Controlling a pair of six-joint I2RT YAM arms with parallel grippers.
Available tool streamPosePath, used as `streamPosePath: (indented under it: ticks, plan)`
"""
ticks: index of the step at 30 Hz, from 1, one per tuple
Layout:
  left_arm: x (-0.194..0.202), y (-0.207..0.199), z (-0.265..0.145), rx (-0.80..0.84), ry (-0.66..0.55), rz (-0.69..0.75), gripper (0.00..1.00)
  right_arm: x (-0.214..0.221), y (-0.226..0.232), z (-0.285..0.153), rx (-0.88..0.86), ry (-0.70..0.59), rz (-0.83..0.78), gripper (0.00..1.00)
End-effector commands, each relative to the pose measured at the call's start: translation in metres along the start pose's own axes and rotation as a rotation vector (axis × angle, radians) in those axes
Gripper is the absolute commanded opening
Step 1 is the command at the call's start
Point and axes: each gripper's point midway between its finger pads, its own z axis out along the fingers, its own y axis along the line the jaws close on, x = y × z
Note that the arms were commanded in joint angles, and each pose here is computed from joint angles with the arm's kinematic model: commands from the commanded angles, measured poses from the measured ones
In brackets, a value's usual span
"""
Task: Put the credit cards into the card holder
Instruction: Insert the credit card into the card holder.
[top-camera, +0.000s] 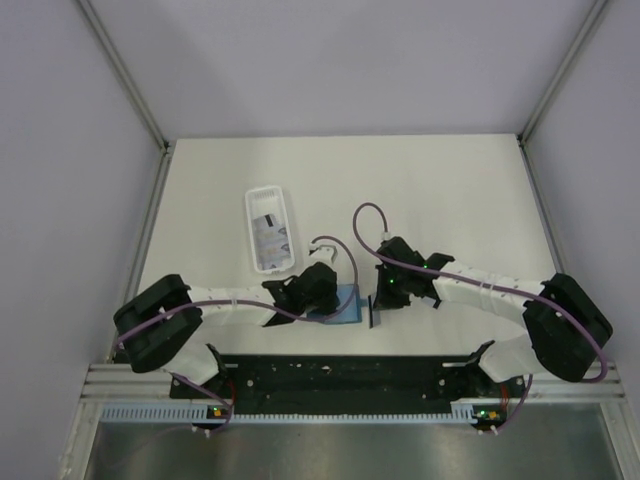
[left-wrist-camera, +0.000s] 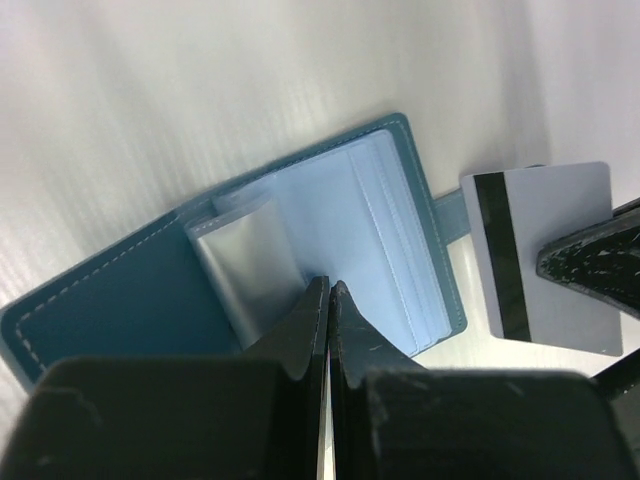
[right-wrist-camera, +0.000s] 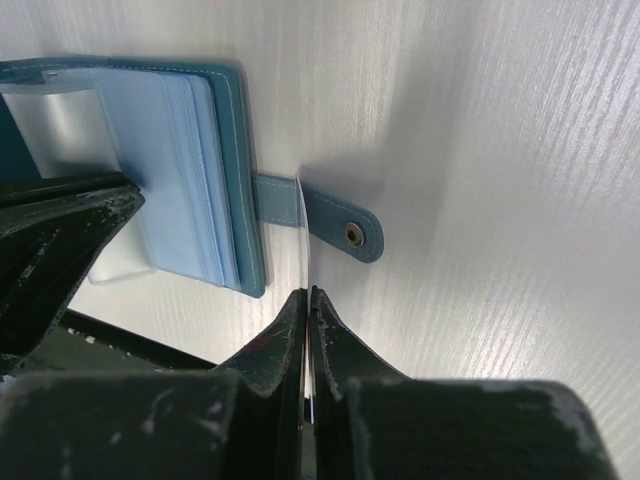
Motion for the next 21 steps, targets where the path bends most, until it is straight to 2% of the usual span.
streamPosePath:
  ticks: [1,7,12,18,21]
  plan:
    - [0.019,0.041,-0.013,-0.139,0.037,0.012,0.00,0.001,-0.017,0.000,0.049,-0.014,0.009,0.00]
    - [0.016,0.047,-0.022,-0.150,0.018,0.008,0.00,-0.005,-0.014,-0.005,0.042,-0.037,0.008,0.00]
    - [0.022,0.050,-0.022,-0.150,0.025,-0.001,0.00,-0.021,0.005,-0.024,-0.038,-0.102,-0.029,0.00]
    - [0.025,0.050,-0.020,-0.148,0.033,-0.006,0.00,-0.039,0.049,-0.054,-0.265,-0.200,-0.090,0.00]
    - [0.025,0.051,-0.021,-0.149,0.029,-0.010,0.00,-0.038,0.065,-0.057,-0.355,-0.201,-0.085,0.00]
